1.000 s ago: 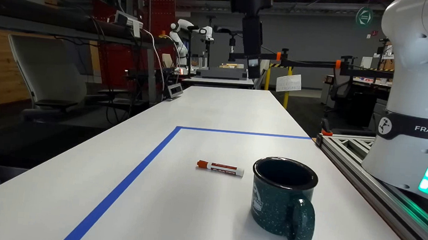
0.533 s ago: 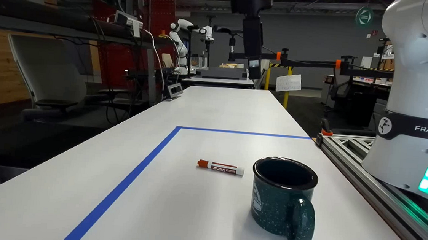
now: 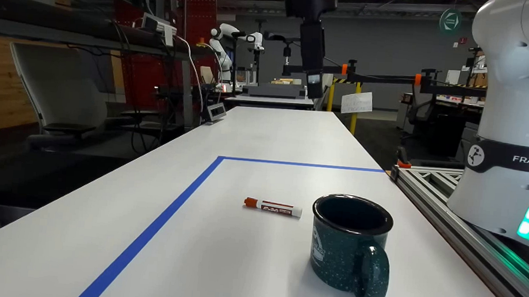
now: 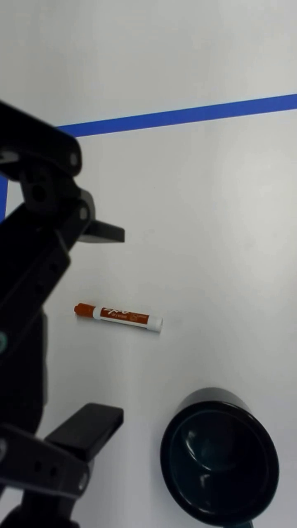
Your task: Remove the marker from the cup
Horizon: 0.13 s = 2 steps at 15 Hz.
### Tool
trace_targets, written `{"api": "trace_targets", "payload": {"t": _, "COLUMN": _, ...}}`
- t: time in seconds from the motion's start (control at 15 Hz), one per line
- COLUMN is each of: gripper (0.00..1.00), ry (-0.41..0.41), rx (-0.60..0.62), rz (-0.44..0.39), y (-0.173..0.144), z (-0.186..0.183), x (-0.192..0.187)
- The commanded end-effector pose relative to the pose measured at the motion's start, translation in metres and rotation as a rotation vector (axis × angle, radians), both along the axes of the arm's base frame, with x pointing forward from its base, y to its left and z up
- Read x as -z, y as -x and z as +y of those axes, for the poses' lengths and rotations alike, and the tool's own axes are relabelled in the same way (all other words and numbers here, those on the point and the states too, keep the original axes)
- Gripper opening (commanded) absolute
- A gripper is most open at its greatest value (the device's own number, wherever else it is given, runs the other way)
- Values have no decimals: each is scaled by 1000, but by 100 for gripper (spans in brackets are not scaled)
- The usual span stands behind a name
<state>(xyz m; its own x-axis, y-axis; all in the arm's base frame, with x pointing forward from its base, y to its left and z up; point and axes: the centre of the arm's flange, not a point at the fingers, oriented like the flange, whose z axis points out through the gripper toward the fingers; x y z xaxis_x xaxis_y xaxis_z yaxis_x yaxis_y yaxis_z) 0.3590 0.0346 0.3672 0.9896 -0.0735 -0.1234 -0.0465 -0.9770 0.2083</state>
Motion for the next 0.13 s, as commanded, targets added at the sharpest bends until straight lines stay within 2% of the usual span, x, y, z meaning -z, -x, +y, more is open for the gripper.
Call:
{"api": "trace_targets", "payload": {"t": 0.0, "gripper": 100, "ry": 0, "rx": 0, "rz": 0, "y": 0, "z": 0, "x": 0}}
{"api": "trace_targets", "payload": {"t": 0.07, "gripper": 100, "ry": 0, "rx": 0, "rz": 0, "y": 0, "z": 0, "x": 0}}
